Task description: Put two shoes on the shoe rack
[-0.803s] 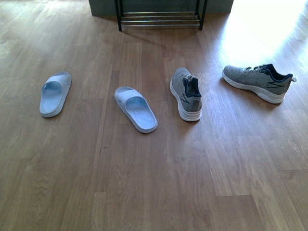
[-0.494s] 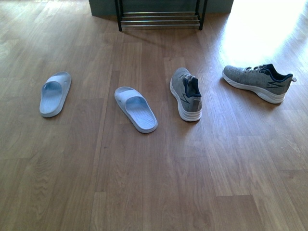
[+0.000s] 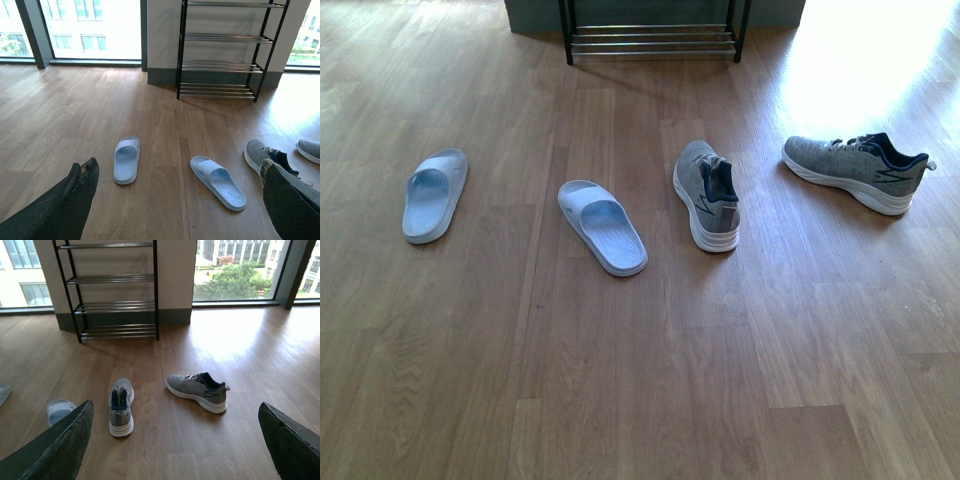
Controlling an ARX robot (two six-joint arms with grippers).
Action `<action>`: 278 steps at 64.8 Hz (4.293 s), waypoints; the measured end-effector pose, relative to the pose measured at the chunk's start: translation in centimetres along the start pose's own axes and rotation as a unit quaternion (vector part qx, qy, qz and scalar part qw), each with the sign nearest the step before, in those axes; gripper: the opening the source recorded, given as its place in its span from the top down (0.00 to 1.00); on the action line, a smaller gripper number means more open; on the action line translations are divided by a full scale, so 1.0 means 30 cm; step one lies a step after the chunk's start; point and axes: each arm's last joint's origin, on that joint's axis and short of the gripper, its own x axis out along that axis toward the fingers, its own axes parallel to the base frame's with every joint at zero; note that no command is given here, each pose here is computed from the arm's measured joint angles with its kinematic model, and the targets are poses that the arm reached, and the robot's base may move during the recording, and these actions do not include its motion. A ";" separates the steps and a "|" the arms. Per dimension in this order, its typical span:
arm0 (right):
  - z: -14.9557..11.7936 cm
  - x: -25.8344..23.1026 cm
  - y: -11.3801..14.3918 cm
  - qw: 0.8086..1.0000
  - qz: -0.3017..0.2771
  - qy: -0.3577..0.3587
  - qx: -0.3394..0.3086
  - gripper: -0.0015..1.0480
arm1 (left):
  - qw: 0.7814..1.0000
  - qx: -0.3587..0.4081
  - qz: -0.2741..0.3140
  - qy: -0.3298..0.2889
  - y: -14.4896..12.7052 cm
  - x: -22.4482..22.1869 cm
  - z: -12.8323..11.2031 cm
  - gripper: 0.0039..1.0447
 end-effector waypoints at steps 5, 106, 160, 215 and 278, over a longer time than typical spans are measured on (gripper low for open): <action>0.000 0.000 0.000 1.000 0.000 0.000 0.000 0.09 | 1.000 0.000 0.000 0.000 0.000 0.000 0.000 0.09; 0.000 0.000 0.000 1.000 0.002 0.000 0.000 0.09 | 1.000 0.000 0.000 0.000 0.000 0.000 0.000 0.09; -0.003 0.044 0.005 0.992 0.085 0.083 0.042 0.09 | 1.000 0.000 0.000 0.000 0.000 0.000 0.000 0.09; -0.835 0.754 -0.124 0.844 0.088 0.488 -0.203 0.09 | 1.000 0.000 0.000 0.000 0.000 0.000 0.000 0.09; -0.958 0.830 -0.080 0.828 0.133 0.512 -0.188 0.09 | 1.000 0.000 0.000 0.000 0.000 0.000 0.000 0.09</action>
